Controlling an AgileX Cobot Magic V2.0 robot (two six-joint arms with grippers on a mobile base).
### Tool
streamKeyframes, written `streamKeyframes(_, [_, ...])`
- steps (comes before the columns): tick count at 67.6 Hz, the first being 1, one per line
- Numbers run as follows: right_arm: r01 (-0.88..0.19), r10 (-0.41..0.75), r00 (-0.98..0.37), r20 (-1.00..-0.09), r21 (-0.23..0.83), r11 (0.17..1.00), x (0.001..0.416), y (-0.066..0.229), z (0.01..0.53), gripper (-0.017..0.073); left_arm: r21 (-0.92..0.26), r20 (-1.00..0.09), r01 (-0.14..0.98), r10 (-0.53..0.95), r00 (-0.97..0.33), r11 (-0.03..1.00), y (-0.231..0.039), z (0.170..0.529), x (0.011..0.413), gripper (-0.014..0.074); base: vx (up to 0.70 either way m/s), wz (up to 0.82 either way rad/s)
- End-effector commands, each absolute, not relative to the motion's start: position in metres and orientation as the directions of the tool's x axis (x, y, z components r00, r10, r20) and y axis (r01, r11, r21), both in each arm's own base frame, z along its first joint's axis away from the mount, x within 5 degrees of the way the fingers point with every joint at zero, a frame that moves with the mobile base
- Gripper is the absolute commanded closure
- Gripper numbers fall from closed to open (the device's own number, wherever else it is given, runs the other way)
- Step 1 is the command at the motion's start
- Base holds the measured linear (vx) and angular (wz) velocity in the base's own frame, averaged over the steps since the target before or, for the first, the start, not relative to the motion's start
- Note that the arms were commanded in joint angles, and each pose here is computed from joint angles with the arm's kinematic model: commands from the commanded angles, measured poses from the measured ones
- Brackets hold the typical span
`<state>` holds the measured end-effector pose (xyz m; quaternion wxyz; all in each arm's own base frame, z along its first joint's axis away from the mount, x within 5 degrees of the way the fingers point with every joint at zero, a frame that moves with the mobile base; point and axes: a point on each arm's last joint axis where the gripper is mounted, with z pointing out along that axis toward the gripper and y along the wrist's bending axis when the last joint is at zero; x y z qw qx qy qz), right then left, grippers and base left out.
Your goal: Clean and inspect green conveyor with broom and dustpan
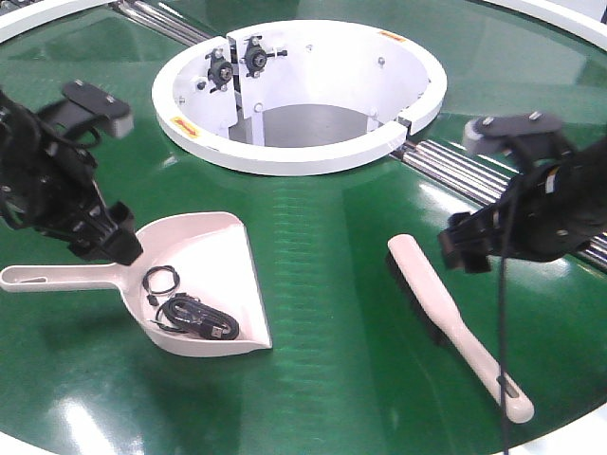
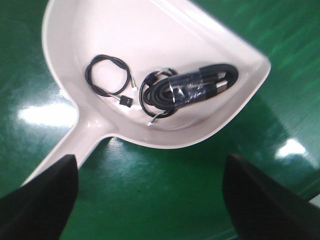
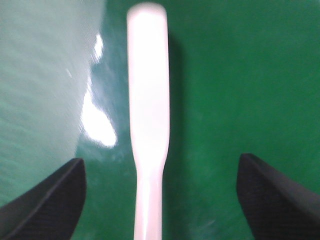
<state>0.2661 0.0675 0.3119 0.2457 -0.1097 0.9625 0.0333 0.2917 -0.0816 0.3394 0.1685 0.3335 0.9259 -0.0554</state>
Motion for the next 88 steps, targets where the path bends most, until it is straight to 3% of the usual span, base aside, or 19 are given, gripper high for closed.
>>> streamKeyframes(1, [-0.235, -0.187, -0.732, -0.655, -0.016, 0.972, 0.243, 0.059, 0.345, 0.0011, 0.012, -0.477, 0.578, 0.513, -0.714, 0.816, -0.079, 0.374, 0.269, 0.0029, 0.00, 0.00])
streamKeyframes(15, [-0.236, -0.150, -0.537, -0.830, -0.023, 0.972, 0.192, 0.046, 0.353, 0.0020, 0.090, -0.703, 0.535, 0.434, -0.563, 0.840, -0.068, 0.403, 0.221, 0.0029, 0.00, 0.00])
streamKeyframes(28, [-0.236, -0.108, -0.366, -0.925, -0.020, 0.972, 0.144, 0.034, 0.342, 0.0020, 0.179, -0.872, 0.469, 0.360, -0.331, 0.865, -0.053, 0.401, 0.163, 0.0029, 0.00, 0.00])
streamKeyframes(40, [-0.237, -0.068, -0.186, -0.980, -0.022, 0.971, 0.101, 0.024, 0.325, 0.0020, 0.200, -0.963, 0.365, 0.251, -0.098, 0.910, -0.035, 0.367, 0.103, 0.0029, 0.00, 0.00])
streamKeyframes(53, [-0.234, -0.018, 0.038, -0.999, -0.027, 0.972, 0.067, 0.016, 0.313, 0.0020, 0.187, -0.982, 0.278, 0.173, 0.076, 0.942, -0.020, 0.300, 0.060, 0.0029, 0.00, 0.00])
streamKeyframes(66, [-0.236, -0.018, 0.022, -1.000, -0.022, 0.972, 0.066, 0.016, 0.292, 0.0022, 0.178, -0.969, 0.205, 0.135, 0.209, 0.962, -0.013, 0.270, 0.051, 0.0042, 0.00, 0.00])
streamKeyframes(71, [-0.233, -0.038, 0.026, -0.999, -0.043, 0.972, 0.067, 0.016, 0.287, 0.0072, 0.172, -0.969, 0.207, 0.128, 0.211, 0.963, -0.013, 0.272, 0.050, 0.0122, 0.00, 0.00])
streamKeyframes(74, [-0.232, -0.046, 0.041, -0.998, -0.055, 0.971, 0.067, 0.016, 0.287, 0.0146, 0.159, -0.973, 0.215, 0.116, 0.200, 0.964, -0.013, 0.271, 0.050, 0.0235, 0.00, 0.00])
streamKeyframes(82, [-0.232, -0.044, 0.049, -0.998, -0.055, 0.971, 0.067, 0.016, 0.288, 0.0516, 0.127, -0.980, 0.231, 0.086, 0.177, 0.965, -0.014, 0.269, 0.050, 0.0603, 0.00, 0.00])
streamKeyframes(84, [-0.232, -0.038, 0.047, -0.998, -0.048, 0.971, 0.067, 0.016, 0.288, 0.0575, 0.131, -0.979, 0.229, 0.090, 0.180, 0.965, -0.014, 0.270, 0.050, 0.0603, 0.00, 0.00])
streamKeyframes(88, [-0.233, -0.035, 0.047, -0.998, -0.045, 0.972, 0.067, 0.016, 0.288, 0.0572, 0.130, -0.977, 0.222, 0.087, 0.193, 0.966, -0.013, 0.271, 0.050, 0.0602, 0.00, 0.00])
